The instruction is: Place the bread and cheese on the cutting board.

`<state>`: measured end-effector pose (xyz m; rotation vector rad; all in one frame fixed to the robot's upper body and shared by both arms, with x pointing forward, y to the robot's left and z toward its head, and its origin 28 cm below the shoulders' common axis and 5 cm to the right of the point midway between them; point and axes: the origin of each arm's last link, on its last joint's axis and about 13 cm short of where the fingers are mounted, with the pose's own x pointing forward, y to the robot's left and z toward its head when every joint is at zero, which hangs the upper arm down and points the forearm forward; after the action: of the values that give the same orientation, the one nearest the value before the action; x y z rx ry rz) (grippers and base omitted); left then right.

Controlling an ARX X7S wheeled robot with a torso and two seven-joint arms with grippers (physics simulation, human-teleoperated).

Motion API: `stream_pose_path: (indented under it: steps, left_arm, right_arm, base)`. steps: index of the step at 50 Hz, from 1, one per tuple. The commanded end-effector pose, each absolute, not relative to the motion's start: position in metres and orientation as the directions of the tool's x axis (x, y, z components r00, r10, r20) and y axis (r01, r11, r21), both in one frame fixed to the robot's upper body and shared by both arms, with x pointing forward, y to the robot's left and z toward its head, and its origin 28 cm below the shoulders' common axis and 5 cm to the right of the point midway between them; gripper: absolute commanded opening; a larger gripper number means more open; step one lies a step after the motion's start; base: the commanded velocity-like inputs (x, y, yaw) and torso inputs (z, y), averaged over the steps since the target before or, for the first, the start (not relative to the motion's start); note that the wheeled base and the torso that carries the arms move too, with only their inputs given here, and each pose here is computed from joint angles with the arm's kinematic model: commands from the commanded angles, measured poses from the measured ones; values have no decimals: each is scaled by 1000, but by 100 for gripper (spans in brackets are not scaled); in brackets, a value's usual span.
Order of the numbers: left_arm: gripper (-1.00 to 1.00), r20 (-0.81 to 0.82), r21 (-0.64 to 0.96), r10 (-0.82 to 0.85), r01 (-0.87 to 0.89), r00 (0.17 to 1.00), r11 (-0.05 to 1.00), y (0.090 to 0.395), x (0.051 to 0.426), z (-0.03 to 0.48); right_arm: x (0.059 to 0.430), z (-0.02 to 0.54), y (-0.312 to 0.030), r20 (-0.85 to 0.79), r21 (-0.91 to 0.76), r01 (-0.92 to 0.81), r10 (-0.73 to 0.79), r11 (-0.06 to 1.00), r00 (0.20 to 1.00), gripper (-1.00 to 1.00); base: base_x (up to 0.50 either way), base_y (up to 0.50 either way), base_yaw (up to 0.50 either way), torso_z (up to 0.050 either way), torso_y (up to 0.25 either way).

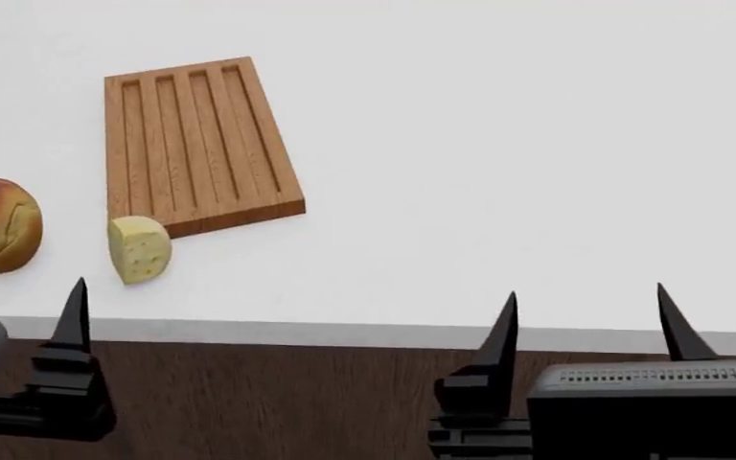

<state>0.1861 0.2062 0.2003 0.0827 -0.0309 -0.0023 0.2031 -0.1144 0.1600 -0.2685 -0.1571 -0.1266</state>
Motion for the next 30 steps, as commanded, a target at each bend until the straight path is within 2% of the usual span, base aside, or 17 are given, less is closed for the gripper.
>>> stream_pose_path:
  steps: [1,7,14,16,20,30]
  left_arm:
    - [100,83,55,-8,4,997,998,207,185,207]
    - [100,153,43,-60,54,986,998,208,184,203]
    - [100,163,50,-87,80,983,996,212,186,199]
    - [100,147,4,-23,22,989,1000,213,188,198]
    - [100,87,-4,-4,5,996,1000,212,189,198]
    - [100,66,3,-16,16,998,1000,208,186,201]
  right_arm:
    - [199,168,-114,170,-264,144,-100,954,980,100]
    - [198,170,-113,177,-273,141,-94,952,980,100]
    - [197,173,-114,189,-284,149,-97,947,977,100]
    - [197,173,-114,193,-283,153,-100,947,976,100]
    - [197,172,-114,198,-287,153,-97,946,975,100]
    - [196,173,-113,211,-299,151,-88,942,973,100]
  base:
    - [0,0,0,0,0]
    - [0,0,0,0,0]
    - [0,0,0,46,0]
    - [0,0,0,50,0]
    - [0,0,0,0,0]
    - [0,0,0,0,0]
